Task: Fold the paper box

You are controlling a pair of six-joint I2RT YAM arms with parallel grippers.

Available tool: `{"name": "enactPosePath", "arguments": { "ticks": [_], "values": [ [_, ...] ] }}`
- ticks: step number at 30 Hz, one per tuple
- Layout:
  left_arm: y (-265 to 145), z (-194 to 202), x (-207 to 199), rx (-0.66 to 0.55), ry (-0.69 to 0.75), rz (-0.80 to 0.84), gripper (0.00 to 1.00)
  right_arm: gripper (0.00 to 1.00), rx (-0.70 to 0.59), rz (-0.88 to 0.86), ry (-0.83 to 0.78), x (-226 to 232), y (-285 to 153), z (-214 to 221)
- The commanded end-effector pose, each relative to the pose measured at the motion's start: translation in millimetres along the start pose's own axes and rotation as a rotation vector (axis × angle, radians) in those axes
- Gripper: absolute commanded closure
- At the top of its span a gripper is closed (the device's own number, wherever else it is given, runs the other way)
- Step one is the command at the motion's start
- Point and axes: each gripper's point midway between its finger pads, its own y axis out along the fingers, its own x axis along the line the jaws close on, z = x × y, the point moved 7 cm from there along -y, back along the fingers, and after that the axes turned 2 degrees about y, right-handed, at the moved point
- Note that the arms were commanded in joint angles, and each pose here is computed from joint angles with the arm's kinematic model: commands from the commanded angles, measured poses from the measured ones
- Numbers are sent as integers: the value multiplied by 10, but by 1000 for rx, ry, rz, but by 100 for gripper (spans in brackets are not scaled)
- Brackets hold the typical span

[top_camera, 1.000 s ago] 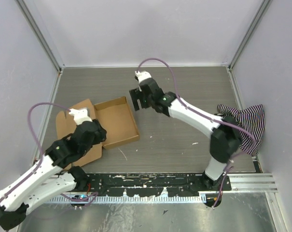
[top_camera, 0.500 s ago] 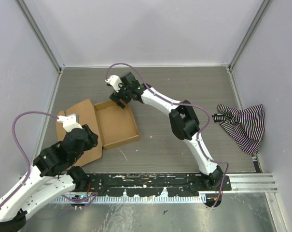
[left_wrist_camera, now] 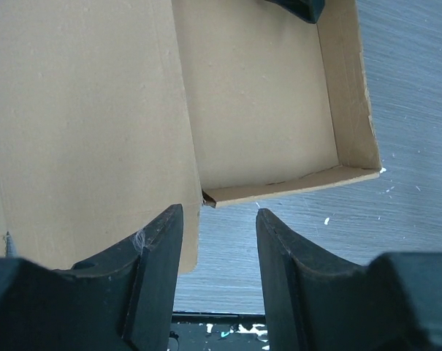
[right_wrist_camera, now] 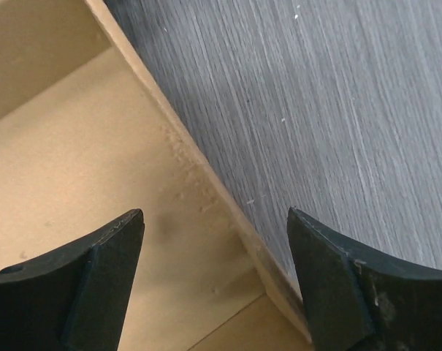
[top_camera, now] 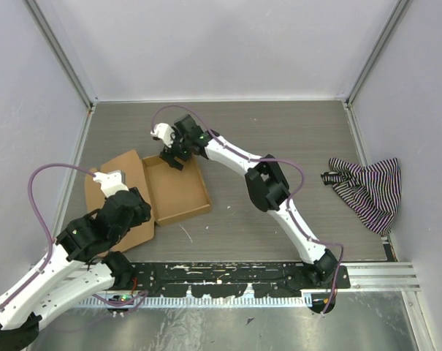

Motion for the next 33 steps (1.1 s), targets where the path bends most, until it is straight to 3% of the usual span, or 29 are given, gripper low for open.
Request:
{"name": "enactPosePath", "arguments": {
  "ticks": [1,2,3,4,5,9,13,19,22,25,29,30,33],
  "values": [
    [-46,-66,-40,1,-2,16,49,21,-67,18,-25,-42,10,-176],
    [-45,-70,-47,-1,-4,18,49,29,-62,40,-17,-67,10,-164],
    [-43,-76,-53,-3,-6,20,49,48,-57,67,-7,-100,3,-149],
    [-44,-77,-57,-3,-7,22,49,59,-54,98,8,-129,-19,-138],
    [-45,-85,-68,-4,-10,24,49,67,-56,142,23,-183,-63,-130],
    [-36,-103,-97,-4,-11,28,49,77,-76,279,154,-399,-435,-53],
    [35,-133,-179,-9,8,28,49,85,2,414,371,-503,-888,283],
    [261,-251,-395,-32,60,-22,44,92,239,547,741,30,-1391,1012],
    [433,-323,-507,-21,112,-72,42,95,282,590,955,457,-1620,1395],
    [634,-389,-564,21,139,-117,42,94,276,552,1110,999,-1709,1677],
    [842,-520,-517,34,85,-126,40,90,315,658,1083,1544,-1832,1827],
    [884,-527,-487,37,70,-118,39,84,323,670,1074,1644,-1847,1838],
    [991,-570,-361,43,22,-125,31,52,322,709,1069,1822,-1890,1795]
  ]
}}
